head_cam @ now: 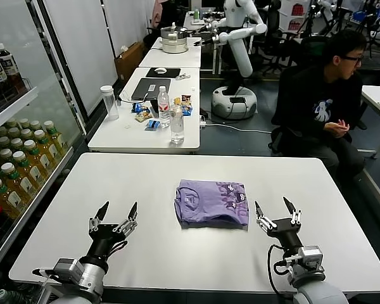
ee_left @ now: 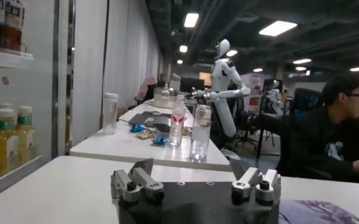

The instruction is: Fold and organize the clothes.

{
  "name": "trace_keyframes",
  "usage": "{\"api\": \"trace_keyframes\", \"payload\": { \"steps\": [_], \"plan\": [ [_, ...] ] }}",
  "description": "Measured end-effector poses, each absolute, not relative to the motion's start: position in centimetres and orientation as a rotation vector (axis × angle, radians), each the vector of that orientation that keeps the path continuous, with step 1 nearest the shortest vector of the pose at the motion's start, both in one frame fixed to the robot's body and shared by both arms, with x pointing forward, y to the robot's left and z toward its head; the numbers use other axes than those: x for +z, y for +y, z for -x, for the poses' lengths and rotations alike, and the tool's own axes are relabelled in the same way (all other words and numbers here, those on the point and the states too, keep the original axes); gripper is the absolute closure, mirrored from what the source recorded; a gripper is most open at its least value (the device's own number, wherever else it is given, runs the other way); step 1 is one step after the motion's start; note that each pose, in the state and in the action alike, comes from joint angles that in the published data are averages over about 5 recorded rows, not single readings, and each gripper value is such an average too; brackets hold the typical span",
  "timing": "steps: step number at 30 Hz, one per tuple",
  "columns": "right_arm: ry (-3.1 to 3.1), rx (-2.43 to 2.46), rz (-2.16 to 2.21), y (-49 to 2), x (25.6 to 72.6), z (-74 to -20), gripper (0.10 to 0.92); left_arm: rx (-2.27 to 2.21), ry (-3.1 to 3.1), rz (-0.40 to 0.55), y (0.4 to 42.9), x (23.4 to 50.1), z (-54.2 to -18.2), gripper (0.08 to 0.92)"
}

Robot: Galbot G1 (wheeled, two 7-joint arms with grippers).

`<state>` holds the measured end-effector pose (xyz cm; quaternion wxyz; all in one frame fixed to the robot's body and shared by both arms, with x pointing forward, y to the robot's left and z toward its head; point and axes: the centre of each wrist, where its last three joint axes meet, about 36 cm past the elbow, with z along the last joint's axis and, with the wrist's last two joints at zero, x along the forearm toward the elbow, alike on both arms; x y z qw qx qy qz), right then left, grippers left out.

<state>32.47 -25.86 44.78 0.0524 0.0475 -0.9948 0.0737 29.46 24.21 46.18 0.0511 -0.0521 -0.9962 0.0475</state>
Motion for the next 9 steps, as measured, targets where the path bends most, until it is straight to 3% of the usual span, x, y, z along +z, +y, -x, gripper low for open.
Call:
{"api": "trace_keyframes", "payload": {
  "steps": [9],
  "plan": [
    [-3.035, 0.238, -0.112, -25.82, 45.02, -31.7, 0.2, 0.125, -3.044, 0.178, 24.2, 46.42, -29.34, 0.177]
  ]
}}
